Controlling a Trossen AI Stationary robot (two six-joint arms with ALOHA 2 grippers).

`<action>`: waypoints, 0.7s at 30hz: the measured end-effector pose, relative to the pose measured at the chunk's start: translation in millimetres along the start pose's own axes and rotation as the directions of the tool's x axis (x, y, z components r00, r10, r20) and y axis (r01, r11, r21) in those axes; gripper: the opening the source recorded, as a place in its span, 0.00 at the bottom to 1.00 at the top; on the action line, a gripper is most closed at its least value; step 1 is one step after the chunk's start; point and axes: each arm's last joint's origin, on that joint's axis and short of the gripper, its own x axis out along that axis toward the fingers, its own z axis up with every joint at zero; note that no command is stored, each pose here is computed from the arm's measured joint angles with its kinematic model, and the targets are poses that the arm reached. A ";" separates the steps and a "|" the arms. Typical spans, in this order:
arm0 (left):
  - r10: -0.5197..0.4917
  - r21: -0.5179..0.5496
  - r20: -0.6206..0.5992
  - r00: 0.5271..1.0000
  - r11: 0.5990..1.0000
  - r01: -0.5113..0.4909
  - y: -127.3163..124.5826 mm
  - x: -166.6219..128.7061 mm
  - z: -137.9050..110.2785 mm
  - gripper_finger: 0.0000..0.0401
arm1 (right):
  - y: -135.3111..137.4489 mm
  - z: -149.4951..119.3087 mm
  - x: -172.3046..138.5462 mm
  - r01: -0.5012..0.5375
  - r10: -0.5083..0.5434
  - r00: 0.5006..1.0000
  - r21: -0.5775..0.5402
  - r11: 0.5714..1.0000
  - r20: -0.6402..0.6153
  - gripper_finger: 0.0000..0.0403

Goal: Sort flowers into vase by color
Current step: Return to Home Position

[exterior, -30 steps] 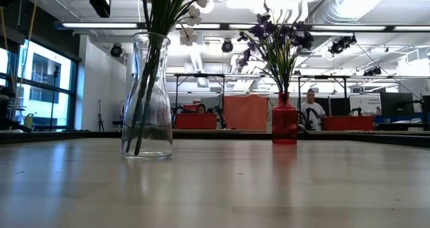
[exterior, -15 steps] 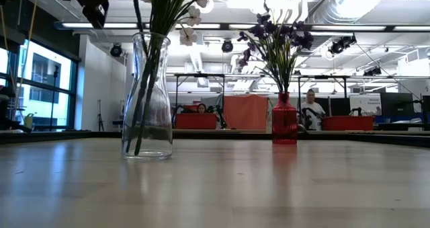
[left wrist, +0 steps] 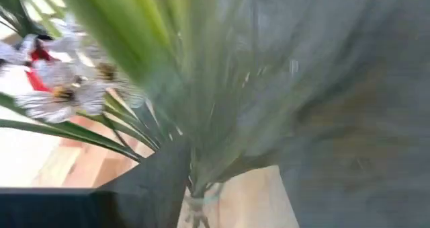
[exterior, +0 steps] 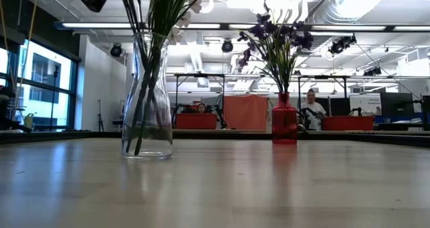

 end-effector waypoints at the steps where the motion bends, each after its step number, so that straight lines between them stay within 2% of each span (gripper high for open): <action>1: -0.010 0.004 -0.022 1.000 1.000 0.010 -0.6 -1.7 3.5 0.54 | 0.0 0.0 0.0 0.000 0.000 1.000 0.000 1.000 0.000 0.93; 7: 0.001 0.026 -0.129 0.992 1.000 0.002 -1.6 -11.0 20.7 0.62 | 0.0 0.0 0.0 0.000 0.000 1.000 0.000 1.000 0.000 0.93; 12: -0.040 -0.020 -0.241 0.970 0.999 0.036 -2.6 -21.2 33.1 0.66 | 0.0 0.0 0.0 0.000 0.000 1.000 0.000 1.000 0.000 0.93; 17: -0.099 -0.031 -0.403 0.910 0.995 0.094 -1.6 -37.3 44.3 0.67 | -0.1 0.0 -1.1 -0.001 0.001 1.000 -0.024 1.000 0.002 0.93; 21: -0.071 -0.009 -0.522 0.850 0.997 0.077 3.6 -54.4 52.7 0.67 | -0.4 -0.1 -4.8 -0.007 0.007 1.000 -0.034 0.999 0.009 0.93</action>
